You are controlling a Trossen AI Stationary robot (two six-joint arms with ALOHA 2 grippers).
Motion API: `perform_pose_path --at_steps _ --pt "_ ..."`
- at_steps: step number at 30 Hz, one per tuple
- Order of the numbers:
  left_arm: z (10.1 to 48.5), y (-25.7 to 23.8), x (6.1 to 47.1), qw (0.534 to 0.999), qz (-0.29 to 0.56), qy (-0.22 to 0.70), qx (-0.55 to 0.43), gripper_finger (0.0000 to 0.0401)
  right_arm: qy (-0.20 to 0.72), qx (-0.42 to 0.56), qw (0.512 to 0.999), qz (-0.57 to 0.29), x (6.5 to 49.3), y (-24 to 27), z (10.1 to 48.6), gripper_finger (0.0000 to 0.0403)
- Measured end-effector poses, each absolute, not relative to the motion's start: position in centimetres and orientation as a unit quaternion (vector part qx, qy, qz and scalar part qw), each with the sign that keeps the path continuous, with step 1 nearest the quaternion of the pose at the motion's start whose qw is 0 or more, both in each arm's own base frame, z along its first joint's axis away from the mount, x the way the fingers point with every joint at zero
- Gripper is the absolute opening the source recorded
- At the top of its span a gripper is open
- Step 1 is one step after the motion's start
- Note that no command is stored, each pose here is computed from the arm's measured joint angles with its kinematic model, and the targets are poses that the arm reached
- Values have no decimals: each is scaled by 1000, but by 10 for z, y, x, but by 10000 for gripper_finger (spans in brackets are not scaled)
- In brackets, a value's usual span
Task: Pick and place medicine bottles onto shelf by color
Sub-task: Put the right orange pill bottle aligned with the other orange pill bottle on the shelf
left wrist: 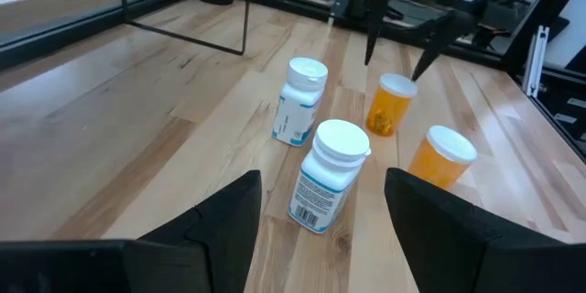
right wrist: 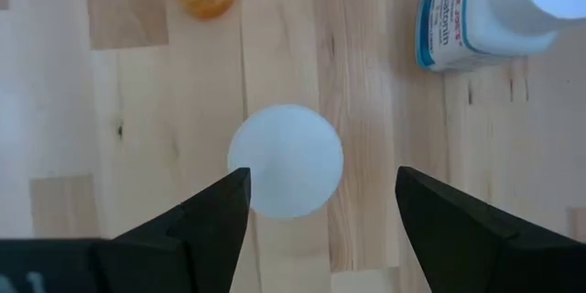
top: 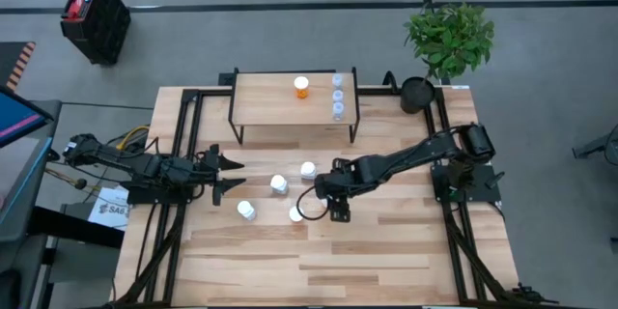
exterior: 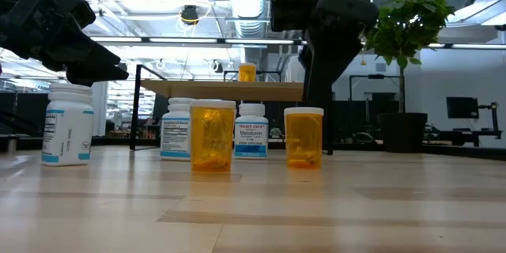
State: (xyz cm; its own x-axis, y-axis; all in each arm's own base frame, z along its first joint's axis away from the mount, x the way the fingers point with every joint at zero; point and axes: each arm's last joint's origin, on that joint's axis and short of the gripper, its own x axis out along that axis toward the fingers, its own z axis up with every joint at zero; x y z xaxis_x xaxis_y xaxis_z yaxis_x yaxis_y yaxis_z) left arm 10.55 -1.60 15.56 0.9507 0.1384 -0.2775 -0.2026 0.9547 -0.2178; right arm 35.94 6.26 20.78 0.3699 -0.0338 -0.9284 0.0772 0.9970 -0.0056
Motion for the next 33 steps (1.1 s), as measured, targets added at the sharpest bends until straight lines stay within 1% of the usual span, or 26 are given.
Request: perform_pose_path --at_steps 9,14,17,23,33 --pt "156 -16 106 980 87 131 -118 222 550 19 835 -26 361 66 210 291" --pt "156 -16 106 981 86 131 -118 222 561 19 828 -21 362 69 202 291" --pt "156 -16 106 981 86 131 -118 222 551 22 834 -18 367 70 199 291" --pt "156 -16 106 981 86 131 -118 222 554 23 832 -17 370 71 193 291" --pt "156 -16 106 981 86 131 -118 222 546 25 837 -16 371 71 194 291"
